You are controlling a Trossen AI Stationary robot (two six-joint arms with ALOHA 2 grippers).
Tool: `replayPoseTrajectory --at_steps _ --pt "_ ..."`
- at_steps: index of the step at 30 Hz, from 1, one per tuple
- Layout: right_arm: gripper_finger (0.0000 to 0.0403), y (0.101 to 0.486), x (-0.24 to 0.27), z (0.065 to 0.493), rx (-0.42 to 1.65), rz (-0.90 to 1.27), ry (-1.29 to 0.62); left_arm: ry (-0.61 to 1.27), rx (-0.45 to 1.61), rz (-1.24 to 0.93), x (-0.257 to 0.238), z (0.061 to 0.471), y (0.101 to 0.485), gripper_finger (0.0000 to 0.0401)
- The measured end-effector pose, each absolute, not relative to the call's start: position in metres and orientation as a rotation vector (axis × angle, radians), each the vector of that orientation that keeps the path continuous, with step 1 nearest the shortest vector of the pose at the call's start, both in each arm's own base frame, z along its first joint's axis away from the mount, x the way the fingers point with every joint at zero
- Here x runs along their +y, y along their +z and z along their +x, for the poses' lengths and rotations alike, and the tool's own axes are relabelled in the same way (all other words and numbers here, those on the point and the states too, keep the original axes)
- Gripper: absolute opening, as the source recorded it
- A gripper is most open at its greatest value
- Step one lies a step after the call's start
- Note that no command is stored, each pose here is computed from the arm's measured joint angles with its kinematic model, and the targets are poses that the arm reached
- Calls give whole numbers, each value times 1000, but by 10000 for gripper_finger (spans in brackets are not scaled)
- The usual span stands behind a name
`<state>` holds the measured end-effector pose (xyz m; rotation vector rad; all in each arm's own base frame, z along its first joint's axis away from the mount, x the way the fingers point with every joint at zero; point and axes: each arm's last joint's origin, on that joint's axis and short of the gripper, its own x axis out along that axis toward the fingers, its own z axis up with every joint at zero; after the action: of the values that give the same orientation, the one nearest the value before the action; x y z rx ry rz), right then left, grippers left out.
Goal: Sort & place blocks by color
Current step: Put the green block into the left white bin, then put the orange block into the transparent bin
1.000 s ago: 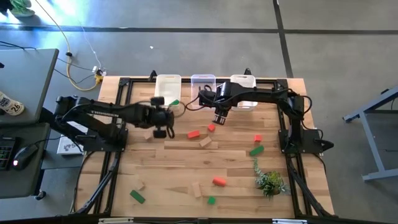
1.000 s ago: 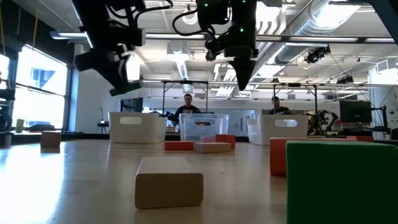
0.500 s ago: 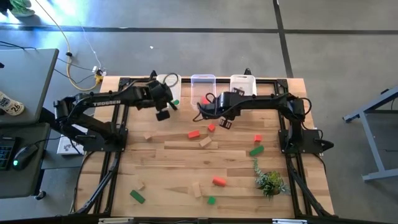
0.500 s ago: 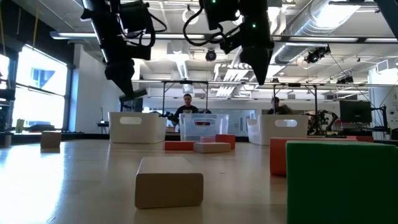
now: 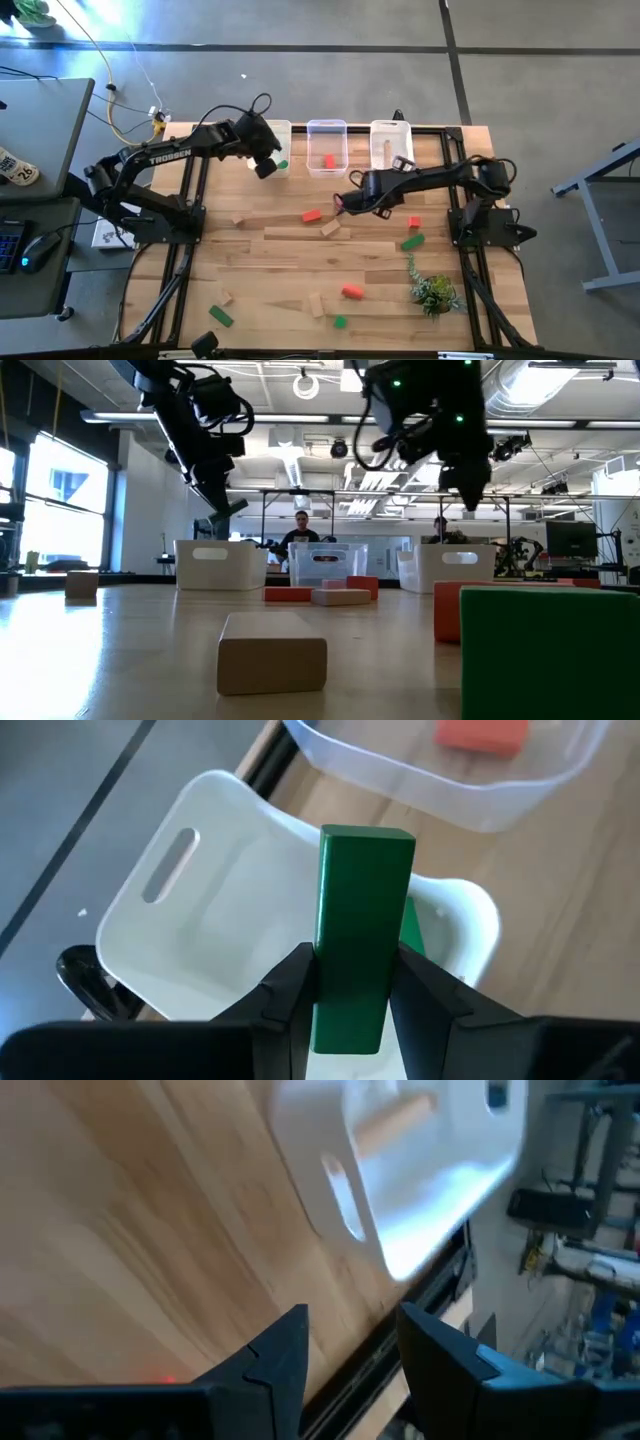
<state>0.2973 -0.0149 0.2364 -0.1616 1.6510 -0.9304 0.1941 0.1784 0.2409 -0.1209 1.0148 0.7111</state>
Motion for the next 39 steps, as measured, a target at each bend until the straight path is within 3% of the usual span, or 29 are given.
replayPoseTrajectory --at_steps 7,16,24,39 --pt "140 247 -6 256 1530 32 -1019 741 979 -180 186 188 242 89" --pt "140 253 -1 214 1295 375 -918 744 1016 -275 199 191 222 89" --pt "140 230 3 188 1276 461 -626 763 1016 -287 209 200 208 102" --pt "140 202 4 176 1300 438 -559 807 995 -343 210 201 205 167"
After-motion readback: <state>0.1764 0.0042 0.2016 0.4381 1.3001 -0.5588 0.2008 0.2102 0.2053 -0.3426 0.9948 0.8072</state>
